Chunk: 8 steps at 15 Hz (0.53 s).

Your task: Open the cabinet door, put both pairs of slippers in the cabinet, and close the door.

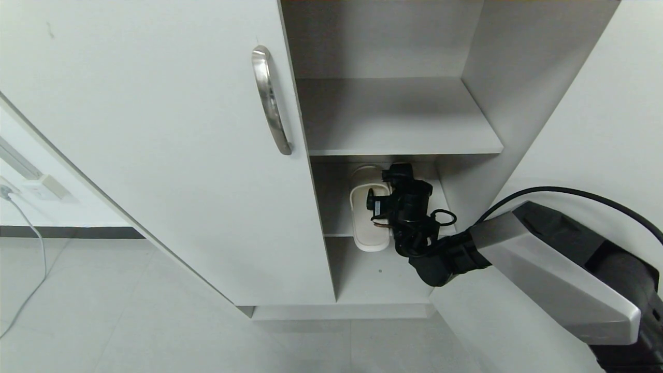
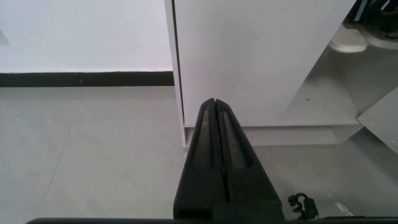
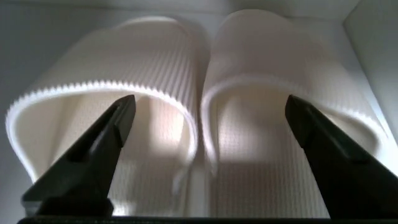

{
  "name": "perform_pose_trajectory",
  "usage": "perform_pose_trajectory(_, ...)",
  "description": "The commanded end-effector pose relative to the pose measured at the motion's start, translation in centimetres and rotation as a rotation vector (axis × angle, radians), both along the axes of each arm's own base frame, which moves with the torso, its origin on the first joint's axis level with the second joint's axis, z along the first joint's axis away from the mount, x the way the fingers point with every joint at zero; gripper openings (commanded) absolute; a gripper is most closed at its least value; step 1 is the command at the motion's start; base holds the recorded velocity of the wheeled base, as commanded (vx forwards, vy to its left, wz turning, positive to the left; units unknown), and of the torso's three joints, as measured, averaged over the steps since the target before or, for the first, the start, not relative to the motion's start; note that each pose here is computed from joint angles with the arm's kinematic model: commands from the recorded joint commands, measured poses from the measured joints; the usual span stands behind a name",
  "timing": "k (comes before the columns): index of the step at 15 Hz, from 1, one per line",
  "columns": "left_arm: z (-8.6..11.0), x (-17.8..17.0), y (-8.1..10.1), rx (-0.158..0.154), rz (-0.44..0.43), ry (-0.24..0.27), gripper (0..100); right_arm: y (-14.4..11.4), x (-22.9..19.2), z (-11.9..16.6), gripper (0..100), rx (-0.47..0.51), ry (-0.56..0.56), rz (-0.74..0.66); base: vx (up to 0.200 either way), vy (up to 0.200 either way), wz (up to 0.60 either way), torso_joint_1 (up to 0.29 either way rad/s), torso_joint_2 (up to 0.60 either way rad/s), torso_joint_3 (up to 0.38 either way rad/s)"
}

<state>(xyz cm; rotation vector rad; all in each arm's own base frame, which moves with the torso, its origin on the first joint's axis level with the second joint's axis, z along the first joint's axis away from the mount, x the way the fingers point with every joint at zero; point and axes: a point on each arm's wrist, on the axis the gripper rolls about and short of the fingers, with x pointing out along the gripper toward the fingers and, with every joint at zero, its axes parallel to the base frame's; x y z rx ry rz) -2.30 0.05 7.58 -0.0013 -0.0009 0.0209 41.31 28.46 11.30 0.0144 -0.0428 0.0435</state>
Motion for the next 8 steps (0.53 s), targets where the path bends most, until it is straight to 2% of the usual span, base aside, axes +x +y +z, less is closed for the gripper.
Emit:
perform_pose_trajectory(1,0.0,0.0,0.0,0.0,0.001,0.001,0,-0.2,-1.1,1.3,100,0.006,-0.009,0.008,0.0,0.0,0.0,0.0,0.0,0.0)
perform_pose_trajectory(5,0.0,0.0,0.0,0.0,0.001,0.001,0,0.0,-4.2,2.4,100,0.024,-0.034,0.045,0.0,0.0,0.0,0.0,0.0,0.0)
perform_pose_trajectory(8,0.0,0.0,0.0,0.0,0.001,0.001,0,0.1,-8.6,1.9,100,0.01,-0.033,0.102,0.0,0.0,0.0,0.0,0.0,0.0)
